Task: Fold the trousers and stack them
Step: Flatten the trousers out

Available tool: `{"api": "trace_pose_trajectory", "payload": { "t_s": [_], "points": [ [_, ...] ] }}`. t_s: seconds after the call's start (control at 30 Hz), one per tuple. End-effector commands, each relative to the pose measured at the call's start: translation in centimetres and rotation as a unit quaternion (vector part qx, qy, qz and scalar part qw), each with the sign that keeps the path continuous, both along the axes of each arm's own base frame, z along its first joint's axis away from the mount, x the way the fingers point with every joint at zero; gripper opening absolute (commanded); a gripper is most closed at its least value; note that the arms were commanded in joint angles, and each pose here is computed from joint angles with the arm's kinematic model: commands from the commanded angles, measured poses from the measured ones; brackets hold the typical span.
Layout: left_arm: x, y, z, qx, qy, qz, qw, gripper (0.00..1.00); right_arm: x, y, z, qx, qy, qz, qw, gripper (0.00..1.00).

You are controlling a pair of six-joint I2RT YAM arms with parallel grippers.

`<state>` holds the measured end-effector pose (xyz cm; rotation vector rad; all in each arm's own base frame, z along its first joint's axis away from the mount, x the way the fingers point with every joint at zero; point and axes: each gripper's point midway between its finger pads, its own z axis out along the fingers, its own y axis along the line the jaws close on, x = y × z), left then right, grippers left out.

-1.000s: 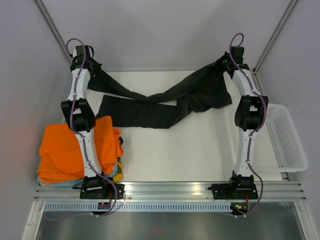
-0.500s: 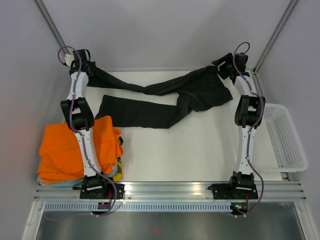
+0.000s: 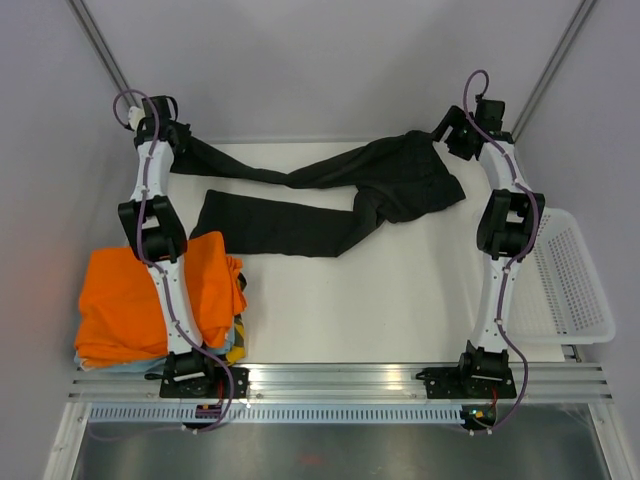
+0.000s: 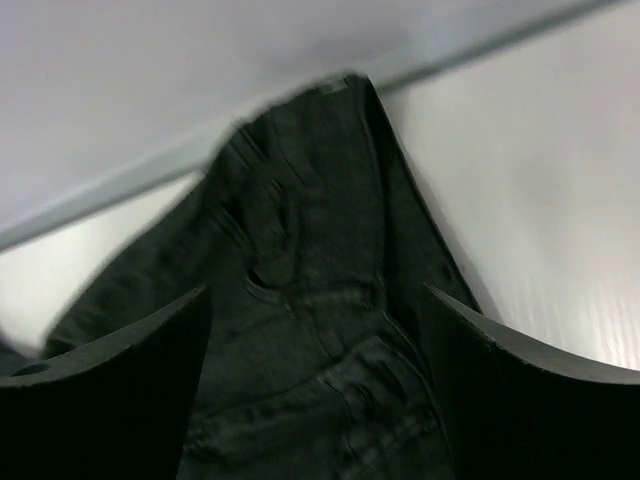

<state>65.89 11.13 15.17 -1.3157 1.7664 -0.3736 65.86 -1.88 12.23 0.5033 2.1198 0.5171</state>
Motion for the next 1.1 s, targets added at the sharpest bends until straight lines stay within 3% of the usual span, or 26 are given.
{"api": "trace_pose_trajectory", "payload": {
  "t_s": [0.0, 0.13, 0.27, 0.4, 0.5, 0.53, 0.6, 0.77, 0.93, 1.03, 1.07],
  "points": [
    [-2.2, 0.0, 6.7, 0.027, -0.014, -0.012, 0.999, 0.02, -4.0, 0.2, -3.4, -0.058, 0.091, 0.027, 0.994, 0.88],
    [-3.6, -0.2, 6.5, 0.032, 0.01, -0.018, 0.999, 0.02, -5.8, 0.0, -5.2, -0.11, 0.13, 0.032, 0.985, 0.88],
    [-4.2, -0.2, 7.5, 0.04, 0.007, -0.021, 0.999, 0.02, -7.6, 0.1, -7.4, -0.114, 0.172, 0.025, 0.978, 0.86],
    [-4.4, -0.1, 9.2, 0.054, -0.007, -0.025, 0.998, 0.02, -9.9, 1.0, -8.7, -0.118, 0.213, 0.025, 0.97, 0.7],
    [-4.9, -0.1, 10.0, 0.062, -0.007, -0.029, 0.998, 0.02, -12.2, 2.5, -8.7, -0.117, 0.242, 0.038, 0.963, 0.39],
    [-5.4, -0.2, 10.3, 0.066, 0.0, -0.033, 0.997, 0.02, -12.9, 2.9, -8.5, -0.118, 0.25, 0.038, 0.96, 0.18],
    [-6.0, -0.2, 11.3, 0.077, 0.005, -0.035, 0.996, 0.02, -14.8, 4.1, -7.1, -0.114, 0.265, 0.038, 0.957, 0.0],
    [-10.1, 0.4, 11.7, 0.113, 0.073, -0.039, 0.99, 0.02, -20.9, 7.5, -3.8, -0.1, 0.304, 0.05, 0.946, 0.0],
    [-14.5, 1.2, 11.1, 0.131, 0.152, -0.029, 0.979, 0.02, -27.1, 4.9, -3.3, -0.134, 0.357, -0.008, 0.925, 0.0],
    [-16.1, 1.7, 9.7, 0.132, 0.194, -0.015, 0.972, 0.02, -27.3, 4.3, -2.3, -0.129, 0.341, -0.012, 0.931, 0.01],
    [-16.1, 1.8, 8.7, 0.129, 0.204, -0.017, 0.97, 0.02, -26.7, 4.4, -2.5, -0.128, 0.338, -0.004, 0.932, 0.07]
  ]
}}
